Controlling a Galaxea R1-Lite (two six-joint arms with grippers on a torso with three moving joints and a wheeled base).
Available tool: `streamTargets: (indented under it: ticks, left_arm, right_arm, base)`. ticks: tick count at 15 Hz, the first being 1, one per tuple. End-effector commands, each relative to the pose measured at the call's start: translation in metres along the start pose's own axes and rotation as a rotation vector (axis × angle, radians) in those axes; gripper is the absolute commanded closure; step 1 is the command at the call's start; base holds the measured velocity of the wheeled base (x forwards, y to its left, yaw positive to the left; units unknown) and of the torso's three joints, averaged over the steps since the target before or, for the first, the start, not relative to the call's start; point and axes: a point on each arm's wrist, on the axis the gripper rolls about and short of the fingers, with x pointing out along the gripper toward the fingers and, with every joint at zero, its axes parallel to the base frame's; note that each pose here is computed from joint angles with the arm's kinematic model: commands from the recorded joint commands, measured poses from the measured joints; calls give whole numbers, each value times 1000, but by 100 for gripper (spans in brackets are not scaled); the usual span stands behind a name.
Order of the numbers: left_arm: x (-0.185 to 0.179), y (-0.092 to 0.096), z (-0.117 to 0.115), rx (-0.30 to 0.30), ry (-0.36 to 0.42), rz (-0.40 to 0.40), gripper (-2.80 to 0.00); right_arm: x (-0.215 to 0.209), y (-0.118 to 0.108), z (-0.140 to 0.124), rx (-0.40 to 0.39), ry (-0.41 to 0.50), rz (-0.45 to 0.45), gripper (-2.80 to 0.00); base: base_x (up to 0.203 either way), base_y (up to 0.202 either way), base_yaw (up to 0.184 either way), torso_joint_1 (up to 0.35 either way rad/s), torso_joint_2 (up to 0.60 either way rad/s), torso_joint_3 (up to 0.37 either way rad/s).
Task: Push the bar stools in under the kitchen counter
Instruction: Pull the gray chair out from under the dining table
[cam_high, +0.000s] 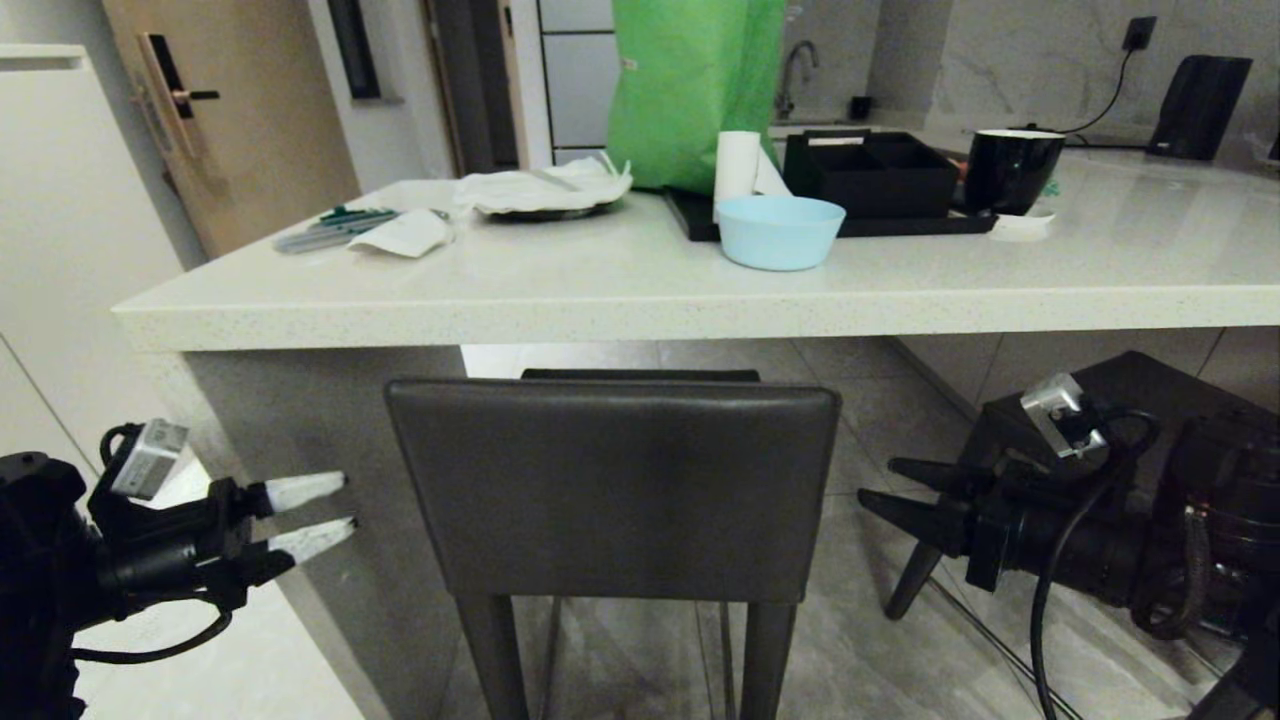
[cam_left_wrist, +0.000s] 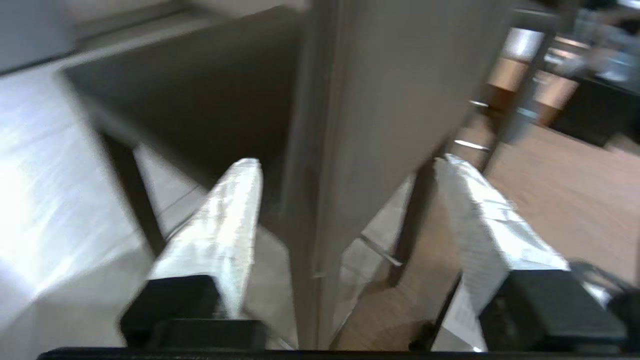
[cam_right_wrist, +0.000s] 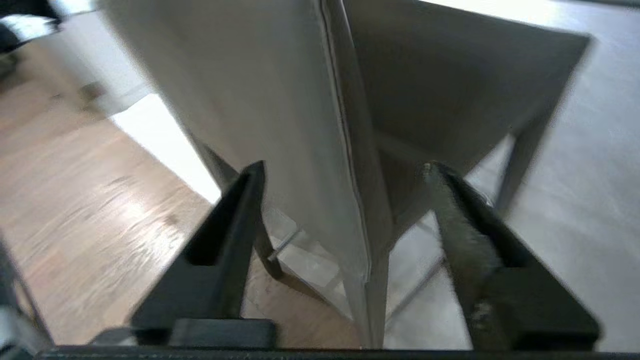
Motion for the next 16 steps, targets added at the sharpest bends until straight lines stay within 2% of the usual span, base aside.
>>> streamTargets:
  ticks: [1,4,7,10,14,16]
  left_arm:
    - [7,11,0,27,-8,-61,-280]
    - [21,17,-1,38,-10,-123,-280]
    - [36,22,-3,43,-12,-164,-280]
    - [43,30,-3,36,-14,-172,-280]
    - [49,28,-8,-6,-7,-189,-280]
    - [56,29,-13,-33,-1,-206,-280]
  right_arm:
    - [10,-22,-17,0,-7,120,-280]
    - [29,-34,-32,-36,-38,204,-280]
    - [50,-40,-31,-72,-69,235,-280]
    - [69,-39,-30,-90,-84,276,-280]
    - [95,-26,-27,-113,-102,343,-280]
    - [102,-26,-30,-112,-101,328,-280]
  base:
    - [0,0,0,0,0,0]
    - [0,0,0,0,0,0]
    - [0,0,0,0,0,0]
    - [0,0,0,0,0,0]
    - [0,0,0,0,0,0]
    - [0,0,0,0,0,0]
